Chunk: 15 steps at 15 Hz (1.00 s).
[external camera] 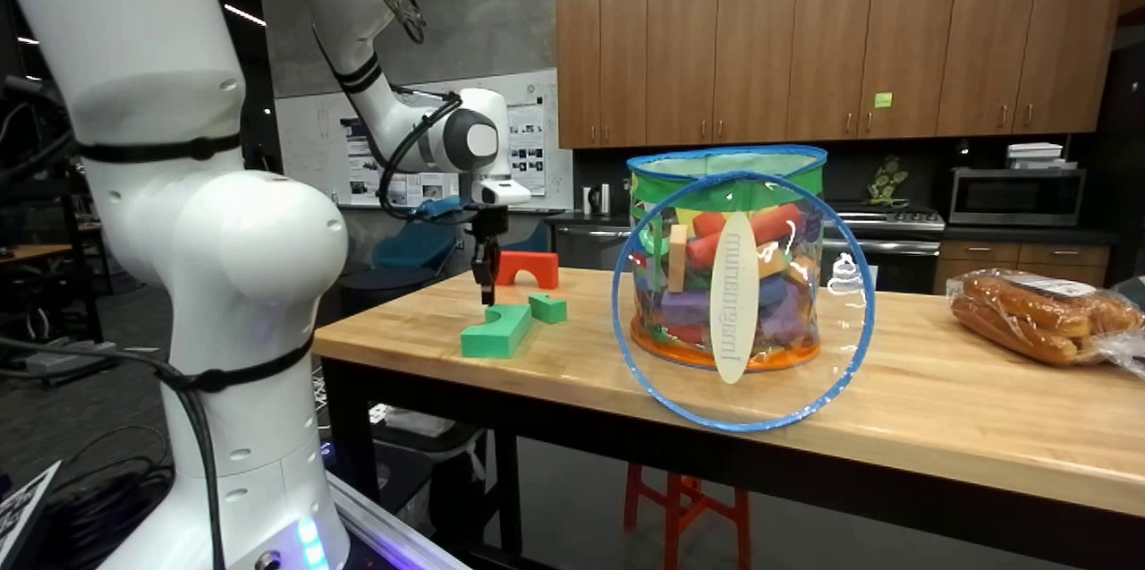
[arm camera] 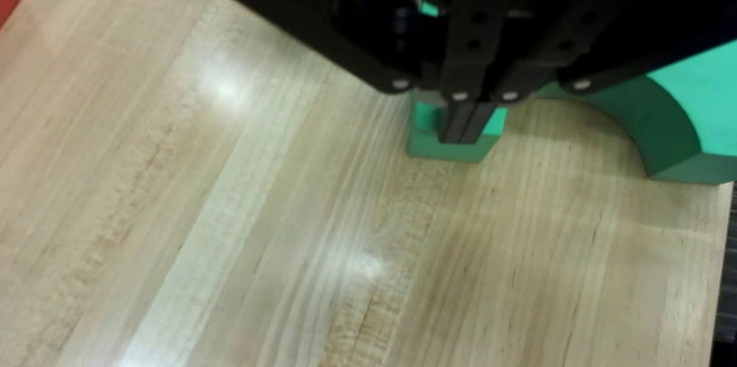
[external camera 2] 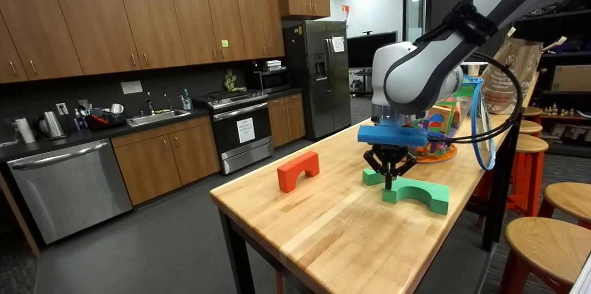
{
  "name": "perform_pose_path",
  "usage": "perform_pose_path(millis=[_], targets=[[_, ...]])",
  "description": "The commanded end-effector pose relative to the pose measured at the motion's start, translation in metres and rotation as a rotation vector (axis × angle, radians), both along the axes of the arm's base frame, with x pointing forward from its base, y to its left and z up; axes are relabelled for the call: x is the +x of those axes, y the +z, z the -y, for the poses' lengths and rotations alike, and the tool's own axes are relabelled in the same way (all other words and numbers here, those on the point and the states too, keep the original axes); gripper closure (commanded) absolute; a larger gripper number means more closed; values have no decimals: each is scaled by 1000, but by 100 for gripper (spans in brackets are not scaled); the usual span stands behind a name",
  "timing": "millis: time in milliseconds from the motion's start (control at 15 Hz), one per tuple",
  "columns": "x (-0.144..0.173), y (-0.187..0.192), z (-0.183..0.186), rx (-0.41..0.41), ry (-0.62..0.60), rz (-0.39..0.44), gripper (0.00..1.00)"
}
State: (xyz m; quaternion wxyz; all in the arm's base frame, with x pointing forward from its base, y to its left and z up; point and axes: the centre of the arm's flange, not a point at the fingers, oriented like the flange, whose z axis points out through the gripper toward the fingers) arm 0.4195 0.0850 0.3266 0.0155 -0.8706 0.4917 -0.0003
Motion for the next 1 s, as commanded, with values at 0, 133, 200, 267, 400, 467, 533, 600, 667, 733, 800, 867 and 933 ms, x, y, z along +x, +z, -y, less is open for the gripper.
perform_pose_path(millis=[0, 133, 200, 267, 400, 467, 533, 600, 667, 733, 800, 867, 933], targets=[[2, 6, 3, -1, 2, 15, 100], [2, 5, 2, -2, 4, 12, 100], [2, 3, 1, -2, 5, 6, 100], [1, 0, 0, -1, 7, 0, 100], [-1, -5, -1, 3, 5, -10, 100], [-2, -8, -1, 4, 5, -15, 100], [-3, -11, -1, 5, 4, -20, 100], [-3, -11, -1, 6, 5, -21, 100], [-2, -12, -2, 7, 6, -21, 100], [-2, -12, -3, 8, 10, -23, 100], [-2, -14, -6, 10, 15, -25, 100], [-3, -15, -8, 12, 19, -27, 100], [-4, -16, -13, 15, 27, -29, 100]])
